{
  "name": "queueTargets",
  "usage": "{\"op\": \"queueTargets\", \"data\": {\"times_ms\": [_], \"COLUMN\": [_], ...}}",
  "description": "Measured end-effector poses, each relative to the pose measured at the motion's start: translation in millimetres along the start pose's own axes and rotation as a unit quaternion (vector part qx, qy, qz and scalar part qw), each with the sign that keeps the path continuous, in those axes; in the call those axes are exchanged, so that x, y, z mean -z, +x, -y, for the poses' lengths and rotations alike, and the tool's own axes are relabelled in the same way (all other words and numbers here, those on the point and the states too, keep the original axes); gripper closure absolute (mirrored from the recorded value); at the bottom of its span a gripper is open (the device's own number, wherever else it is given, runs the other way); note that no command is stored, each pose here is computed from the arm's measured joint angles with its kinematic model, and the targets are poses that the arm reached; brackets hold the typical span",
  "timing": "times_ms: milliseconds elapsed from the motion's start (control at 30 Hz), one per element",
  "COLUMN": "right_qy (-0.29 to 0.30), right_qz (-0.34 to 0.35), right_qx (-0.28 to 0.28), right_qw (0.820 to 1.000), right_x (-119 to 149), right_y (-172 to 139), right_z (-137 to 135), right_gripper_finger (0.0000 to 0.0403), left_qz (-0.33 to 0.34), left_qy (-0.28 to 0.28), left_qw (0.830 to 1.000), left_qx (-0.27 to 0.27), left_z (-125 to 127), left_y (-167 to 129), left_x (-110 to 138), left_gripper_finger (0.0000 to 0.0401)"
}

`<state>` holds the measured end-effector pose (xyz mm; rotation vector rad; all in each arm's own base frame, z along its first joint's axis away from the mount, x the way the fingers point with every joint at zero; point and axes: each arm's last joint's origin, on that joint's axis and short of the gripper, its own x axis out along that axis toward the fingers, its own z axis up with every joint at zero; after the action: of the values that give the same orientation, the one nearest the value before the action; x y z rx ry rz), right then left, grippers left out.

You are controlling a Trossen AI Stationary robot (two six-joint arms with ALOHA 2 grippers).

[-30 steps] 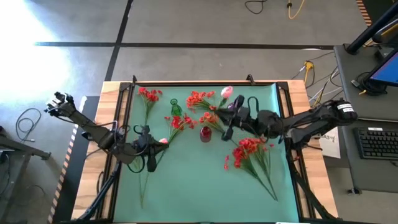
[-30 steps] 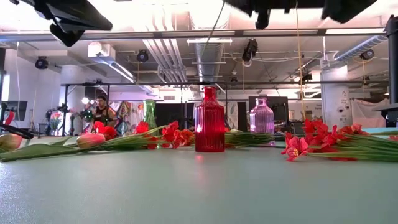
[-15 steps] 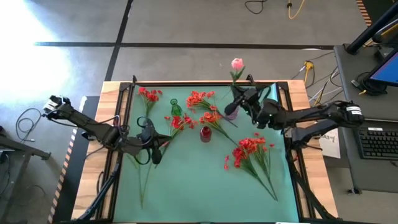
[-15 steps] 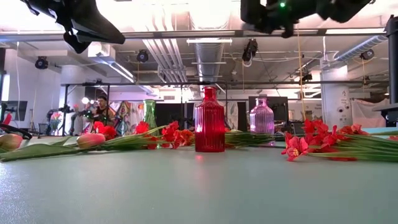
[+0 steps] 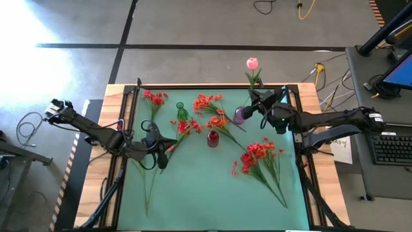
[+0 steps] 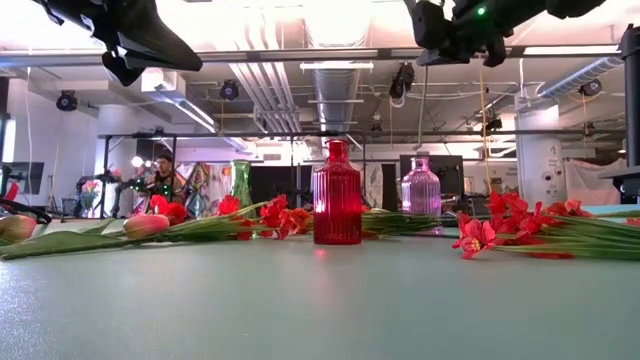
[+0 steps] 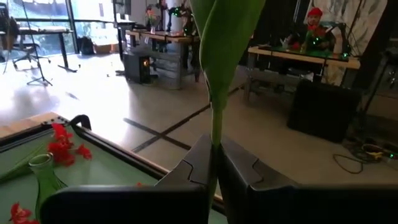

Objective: Sort flowers into vase by color
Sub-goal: Put the pink tulip into the purple vase

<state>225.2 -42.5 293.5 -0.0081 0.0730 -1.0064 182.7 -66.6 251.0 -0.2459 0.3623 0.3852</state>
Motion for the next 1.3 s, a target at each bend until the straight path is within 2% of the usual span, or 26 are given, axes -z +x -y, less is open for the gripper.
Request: {"op": "queueTargets", "data": {"times_ms": [900,1300], "right_qy": [-0.02,-0.017], "right_qz": [-0.046,-0.048], "right_qx": [0.013,0.013], "right_qw": [0.999,0.999], "right_x": [38.1,39.3], "right_y": [18.0,18.3], "right_z": [-14.2,-14.6], "right_gripper_finger": [0.039,0.0379], "left_qz": [0.002,0.002], "left_qy": [0.002,0.002], "left_qw": [1.0,1.0], "left_qx": [-0.009,-0.009], "left_z": [-2.7,-2.7], "left_y": [2.2,2.2], "left_x": [-1.4,-1.4], "left_gripper_finger": [0.0401,0.0401]}}
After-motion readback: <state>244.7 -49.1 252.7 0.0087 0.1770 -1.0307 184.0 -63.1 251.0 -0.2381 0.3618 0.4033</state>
